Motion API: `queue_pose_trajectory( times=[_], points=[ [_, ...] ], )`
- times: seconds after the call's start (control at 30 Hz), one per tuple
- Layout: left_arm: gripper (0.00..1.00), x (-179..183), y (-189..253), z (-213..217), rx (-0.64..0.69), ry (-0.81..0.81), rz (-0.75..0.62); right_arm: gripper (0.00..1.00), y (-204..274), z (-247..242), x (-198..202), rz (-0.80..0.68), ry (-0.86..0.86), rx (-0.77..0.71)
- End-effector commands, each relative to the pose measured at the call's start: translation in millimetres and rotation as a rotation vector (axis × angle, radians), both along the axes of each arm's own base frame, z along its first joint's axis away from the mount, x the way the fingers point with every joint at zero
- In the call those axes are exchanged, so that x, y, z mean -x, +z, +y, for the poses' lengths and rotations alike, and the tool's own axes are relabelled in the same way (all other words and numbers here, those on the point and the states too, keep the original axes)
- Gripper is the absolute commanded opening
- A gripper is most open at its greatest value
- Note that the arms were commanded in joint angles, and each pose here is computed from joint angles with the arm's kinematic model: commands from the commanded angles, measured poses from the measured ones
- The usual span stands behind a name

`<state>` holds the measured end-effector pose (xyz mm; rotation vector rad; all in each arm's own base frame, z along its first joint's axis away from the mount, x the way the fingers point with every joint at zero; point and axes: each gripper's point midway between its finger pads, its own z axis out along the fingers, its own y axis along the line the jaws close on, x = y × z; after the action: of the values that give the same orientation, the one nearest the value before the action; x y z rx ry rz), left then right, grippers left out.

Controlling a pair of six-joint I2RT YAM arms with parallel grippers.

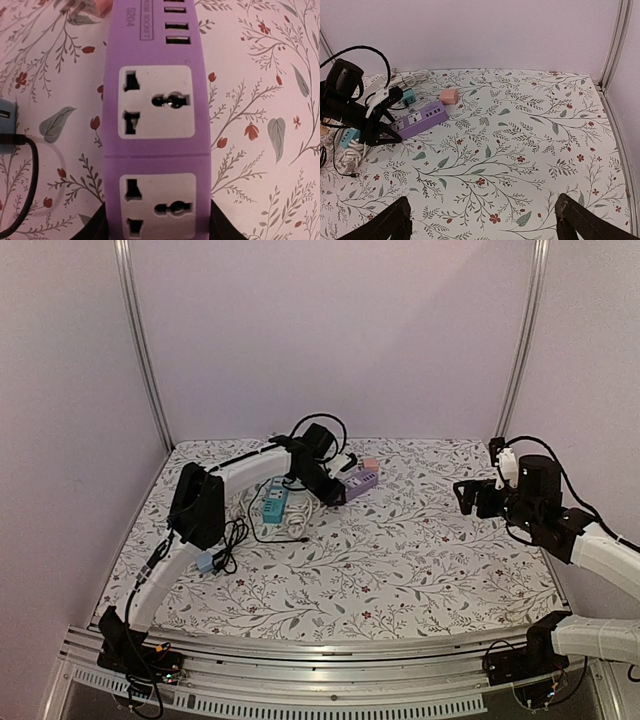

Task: Insert the plug

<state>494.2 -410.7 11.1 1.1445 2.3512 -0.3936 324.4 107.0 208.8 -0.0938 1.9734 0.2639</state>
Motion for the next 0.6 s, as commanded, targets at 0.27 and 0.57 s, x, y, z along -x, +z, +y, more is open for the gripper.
queue_pose_trajectory(
  times=[0.27,0.57],
  points=[
    [0.29,157,-4,-1,-0.104,-0.441,0.122,0.99,29,21,-67,0.131,-0.062,-0.04],
    [0.5,249,-15,11,-0.121,-0.537,0.256,0.93,8,112,-185,0.32,0.084,-0.212]
  ],
)
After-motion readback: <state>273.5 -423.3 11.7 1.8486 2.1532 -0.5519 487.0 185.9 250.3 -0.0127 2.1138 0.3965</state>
